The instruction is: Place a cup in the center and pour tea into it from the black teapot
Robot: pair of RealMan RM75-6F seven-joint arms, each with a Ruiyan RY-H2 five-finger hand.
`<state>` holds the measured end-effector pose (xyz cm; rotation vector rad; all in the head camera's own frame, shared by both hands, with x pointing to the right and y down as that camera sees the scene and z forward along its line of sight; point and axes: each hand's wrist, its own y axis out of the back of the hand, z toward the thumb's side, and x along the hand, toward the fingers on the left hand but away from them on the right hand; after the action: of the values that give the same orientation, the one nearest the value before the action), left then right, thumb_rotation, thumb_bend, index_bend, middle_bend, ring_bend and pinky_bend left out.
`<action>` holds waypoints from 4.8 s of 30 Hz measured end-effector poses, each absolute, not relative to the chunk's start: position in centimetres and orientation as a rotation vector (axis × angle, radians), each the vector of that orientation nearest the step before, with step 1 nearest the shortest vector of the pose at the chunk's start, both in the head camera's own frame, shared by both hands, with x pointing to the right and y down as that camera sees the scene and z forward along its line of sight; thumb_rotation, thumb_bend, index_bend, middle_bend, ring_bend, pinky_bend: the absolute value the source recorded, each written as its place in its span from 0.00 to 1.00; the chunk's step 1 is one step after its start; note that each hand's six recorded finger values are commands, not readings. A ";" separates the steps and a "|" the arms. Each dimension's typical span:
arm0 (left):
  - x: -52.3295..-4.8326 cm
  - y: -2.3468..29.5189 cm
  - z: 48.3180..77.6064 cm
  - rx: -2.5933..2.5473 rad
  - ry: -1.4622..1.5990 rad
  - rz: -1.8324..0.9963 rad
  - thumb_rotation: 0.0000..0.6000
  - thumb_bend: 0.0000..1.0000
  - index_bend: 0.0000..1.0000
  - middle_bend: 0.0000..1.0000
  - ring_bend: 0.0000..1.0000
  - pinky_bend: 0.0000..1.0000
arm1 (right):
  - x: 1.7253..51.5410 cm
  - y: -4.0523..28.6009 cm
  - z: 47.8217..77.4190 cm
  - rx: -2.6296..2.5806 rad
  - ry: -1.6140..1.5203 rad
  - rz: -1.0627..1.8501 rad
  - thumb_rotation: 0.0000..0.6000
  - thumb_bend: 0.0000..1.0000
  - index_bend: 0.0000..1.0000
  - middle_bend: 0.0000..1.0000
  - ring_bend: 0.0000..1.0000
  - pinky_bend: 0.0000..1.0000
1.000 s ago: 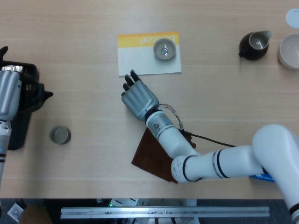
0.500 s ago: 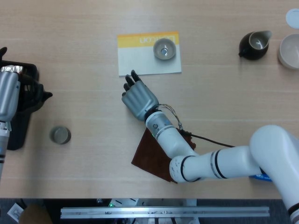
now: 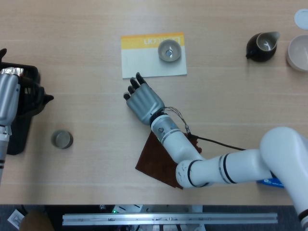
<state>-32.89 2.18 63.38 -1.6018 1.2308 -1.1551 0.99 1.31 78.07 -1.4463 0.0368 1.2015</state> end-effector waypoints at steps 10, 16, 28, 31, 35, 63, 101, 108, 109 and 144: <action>-32.6 2.0 63.4 -1.605 1.221 -1.147 0.90 0.38 0.92 1.00 0.85 0.09 | 3.1 0.5 75.5 -1.447 0.041 1.183 1.00 0.25 0.00 0.11 0.00 0.00; -32.0 1.9 63.3 -1.610 1.216 -1.134 0.91 0.38 0.92 1.00 0.85 0.09 | 7.0 -0.8 72.7 -1.444 0.000 1.179 1.00 0.24 0.00 0.11 0.00 0.00; -29.7 1.9 64.4 -1.640 1.180 -1.128 0.91 0.38 0.92 1.00 0.85 0.09 | 19.9 -2.6 68.9 -1.440 -0.150 1.258 1.00 0.24 0.00 0.11 0.00 0.00; -29.0 2.0 64.9 -1.652 1.170 -1.132 0.91 0.38 0.92 1.00 0.85 0.09 | 22.4 -3.1 67.6 -1.457 -0.232 1.261 1.00 0.23 0.00 0.11 0.00 0.00; -28.0 2.0 65.6 -1.664 1.157 -1.139 0.90 0.38 0.92 1.00 0.85 0.09 | 25.8 -3.5 65.6 -1.470 -0.346 1.268 1.00 0.23 0.00 0.11 0.00 0.00; -23.8 1.4 67.8 -1.693 1.122 -1.141 0.91 0.38 0.92 1.00 0.85 0.09 | 42.7 1.3 61.5 -1.303 -0.854 1.386 1.00 0.23 0.08 0.11 0.00 0.00; -12.5 1.2 72.4 -1.721 0.953 -1.100 0.92 0.38 0.92 1.00 0.85 0.09 | 48.7 2.9 61.8 -1.333 -0.944 1.523 1.00 0.23 0.08 0.11 0.00 0.00; -12.1 1.1 72.8 -1.674 0.919 -1.095 0.93 0.38 0.92 1.00 0.85 0.09 | 49.1 3.0 61.8 -1.344 -0.947 1.535 1.00 0.23 0.08 0.11 0.00 0.00; -12.1 1.1 72.8 -1.666 0.915 -1.092 0.93 0.38 0.92 1.00 0.85 0.09 | 49.1 3.1 61.8 -1.345 -0.948 1.535 1.00 0.23 0.08 0.11 0.00 0.00; -10.4 1.9 73.3 -1.517 0.798 -1.015 0.96 0.38 0.92 1.00 0.85 0.09 | 50.3 3.4 61.7 -1.369 -0.985 1.565 1.00 0.23 0.08 0.11 0.00 0.00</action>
<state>-10.42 1.86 73.27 -1.5170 0.7980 -1.0150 50.27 3.43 61.71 -1.3691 -0.9847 1.5648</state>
